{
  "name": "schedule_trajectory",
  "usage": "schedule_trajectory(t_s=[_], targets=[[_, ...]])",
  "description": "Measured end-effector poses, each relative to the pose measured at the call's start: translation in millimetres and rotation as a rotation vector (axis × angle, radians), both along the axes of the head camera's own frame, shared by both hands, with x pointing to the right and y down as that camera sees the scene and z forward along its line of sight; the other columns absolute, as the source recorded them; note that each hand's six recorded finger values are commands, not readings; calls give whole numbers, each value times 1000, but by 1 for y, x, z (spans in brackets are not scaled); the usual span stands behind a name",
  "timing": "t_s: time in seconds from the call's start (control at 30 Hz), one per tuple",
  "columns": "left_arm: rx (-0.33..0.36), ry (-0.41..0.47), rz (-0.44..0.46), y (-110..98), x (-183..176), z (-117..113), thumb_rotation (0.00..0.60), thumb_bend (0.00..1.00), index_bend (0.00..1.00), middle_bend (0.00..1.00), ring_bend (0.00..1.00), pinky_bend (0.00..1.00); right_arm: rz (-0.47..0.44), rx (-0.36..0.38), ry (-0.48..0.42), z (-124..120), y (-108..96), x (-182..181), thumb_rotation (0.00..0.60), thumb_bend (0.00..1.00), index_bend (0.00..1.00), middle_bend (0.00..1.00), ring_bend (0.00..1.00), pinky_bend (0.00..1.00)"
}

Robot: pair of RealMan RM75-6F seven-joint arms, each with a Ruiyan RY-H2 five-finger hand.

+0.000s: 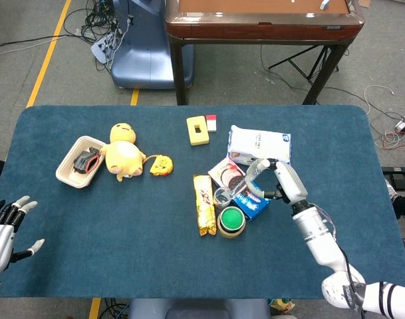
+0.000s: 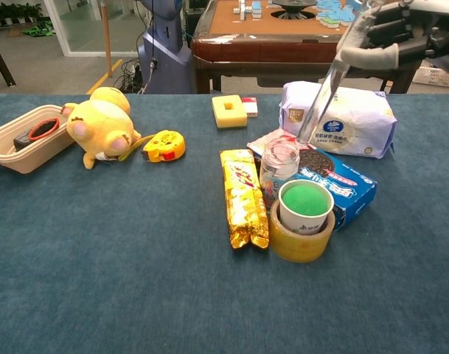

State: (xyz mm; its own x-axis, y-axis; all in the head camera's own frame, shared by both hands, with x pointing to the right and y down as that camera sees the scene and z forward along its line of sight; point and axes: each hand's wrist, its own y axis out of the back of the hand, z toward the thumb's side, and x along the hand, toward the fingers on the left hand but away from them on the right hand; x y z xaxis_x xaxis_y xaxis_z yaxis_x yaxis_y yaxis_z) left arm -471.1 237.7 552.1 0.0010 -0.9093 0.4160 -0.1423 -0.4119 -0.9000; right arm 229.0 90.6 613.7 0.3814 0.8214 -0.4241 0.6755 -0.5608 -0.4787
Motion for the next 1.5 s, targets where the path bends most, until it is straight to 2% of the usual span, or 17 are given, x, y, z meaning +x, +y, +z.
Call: schedule_trajectory(t_s=[0.27, 0.6, 0.87, 0.93, 1.1, 1.23, 1.3, 1.37, 1.5], targets=[[7, -5, -22, 1, -10, -2, 600, 200, 183, 101, 110, 0, -29, 5, 9, 15, -3, -23, 600, 564, 665, 490, 396, 252], [13, 0, -22, 0, -13, -3, 600, 200, 183, 101, 110, 0, -61, -20, 48, 34, 2, -30, 600, 559, 666, 487, 396, 252], [2, 0, -18, 1, -12, 1, 600, 200, 184, 101, 109, 0, -140, -38, 111, 54, 13, -34, 600, 507, 661, 424, 366, 252], [1, -1, -17, 2, -12, 1, 600, 200, 184, 101, 110, 0, -154, -40, 122, 58, 14, -35, 600, 468, 629, 401, 347, 249], [5, -2, -17, 1, -12, 0, 600, 200, 183, 101, 109, 0, -202, -55, 153, 67, 20, -37, 600, 291, 437, 302, 255, 211], [4, -3, -18, 1, -12, 0, 600, 200, 183, 101, 110, 0, -218, -75, 165, 70, 24, -38, 600, 234, 316, 246, 213, 187], [4, -3, -16, 1, -11, 0, 600, 200, 183, 102, 110, 0, -221, -78, 169, 70, 24, -38, 600, 177, 209, 196, 180, 168], [4, -2, -14, 0, -11, 0, 600, 200, 183, 101, 110, 0, -219, -77, 171, 68, 24, -35, 600, 161, 155, 168, 165, 163], [5, -1, -10, -1, -10, 0, 600, 200, 183, 101, 110, 0, -194, -44, 178, 57, 21, -24, 600, 161, 148, 164, 163, 163]])
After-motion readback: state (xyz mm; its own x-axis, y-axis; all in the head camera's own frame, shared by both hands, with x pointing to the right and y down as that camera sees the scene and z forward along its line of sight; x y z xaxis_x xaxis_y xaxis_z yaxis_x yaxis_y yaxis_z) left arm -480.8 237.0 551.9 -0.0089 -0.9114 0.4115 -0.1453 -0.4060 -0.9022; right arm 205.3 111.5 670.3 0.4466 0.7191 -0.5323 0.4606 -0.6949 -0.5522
